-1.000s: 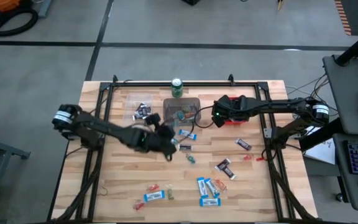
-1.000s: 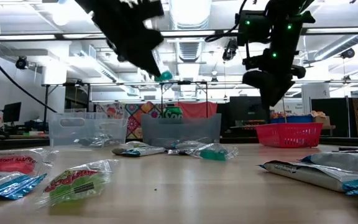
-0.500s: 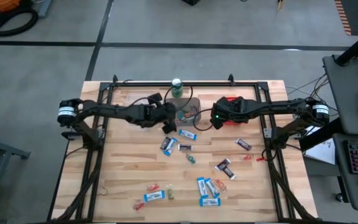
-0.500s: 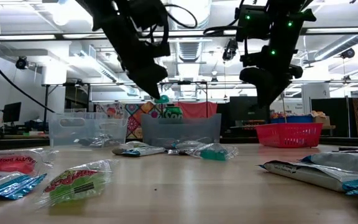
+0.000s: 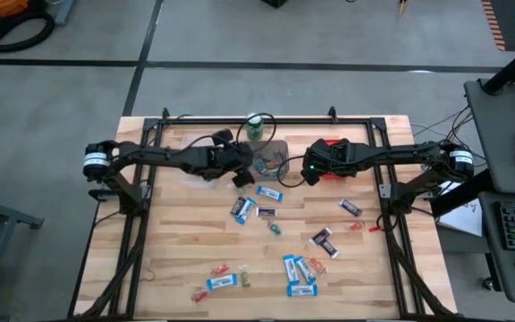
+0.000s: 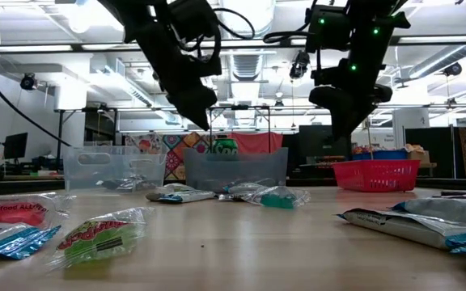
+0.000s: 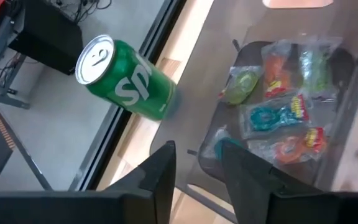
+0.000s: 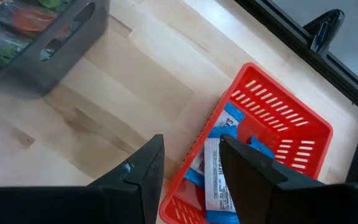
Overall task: Organize candy in baskets
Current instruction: Put the brown chocolate bar into the transparent bin
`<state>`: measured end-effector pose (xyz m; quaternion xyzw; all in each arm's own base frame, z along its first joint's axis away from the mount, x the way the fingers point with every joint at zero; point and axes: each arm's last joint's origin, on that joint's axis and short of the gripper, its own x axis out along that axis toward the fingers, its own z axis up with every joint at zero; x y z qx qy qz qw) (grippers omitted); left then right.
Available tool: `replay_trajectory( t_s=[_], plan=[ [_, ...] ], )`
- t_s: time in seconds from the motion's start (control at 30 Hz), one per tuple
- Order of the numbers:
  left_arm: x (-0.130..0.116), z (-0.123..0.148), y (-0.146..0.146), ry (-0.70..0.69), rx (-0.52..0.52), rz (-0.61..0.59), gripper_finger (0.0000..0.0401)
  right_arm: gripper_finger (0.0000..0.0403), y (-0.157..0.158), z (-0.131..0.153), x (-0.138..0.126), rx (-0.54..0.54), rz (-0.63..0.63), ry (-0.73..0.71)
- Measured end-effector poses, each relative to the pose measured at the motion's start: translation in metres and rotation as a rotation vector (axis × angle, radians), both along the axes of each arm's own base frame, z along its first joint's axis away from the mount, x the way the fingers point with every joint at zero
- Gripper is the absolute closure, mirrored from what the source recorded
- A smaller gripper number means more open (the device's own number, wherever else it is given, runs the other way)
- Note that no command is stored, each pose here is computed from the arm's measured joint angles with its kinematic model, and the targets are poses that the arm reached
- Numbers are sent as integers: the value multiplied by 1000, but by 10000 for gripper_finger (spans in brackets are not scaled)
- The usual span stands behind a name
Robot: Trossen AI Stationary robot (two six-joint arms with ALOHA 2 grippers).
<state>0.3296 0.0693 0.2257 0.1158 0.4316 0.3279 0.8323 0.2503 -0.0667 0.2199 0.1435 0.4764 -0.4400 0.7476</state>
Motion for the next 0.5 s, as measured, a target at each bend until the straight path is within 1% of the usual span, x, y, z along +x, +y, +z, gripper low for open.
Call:
replay_trajectory(
  t_s=[0.13, 0.2, 0.33, 0.5],
  plan=[
    [-1, 8, -10, -26, 3, -25, 283, 255, 1, 0, 0, 28, 13, -5],
    [-3, 15, -20, -52, 4, -53, 284, 255, 4, -1, 1, 86, 52, -10],
    [-9, 31, -49, -103, 5, -142, 291, 255, 18, -3, 5, 235, 157, -29],
    [-25, 45, -90, -169, -5, -269, 305, 255, 45, -3, 7, 350, 266, -29]
  ],
)
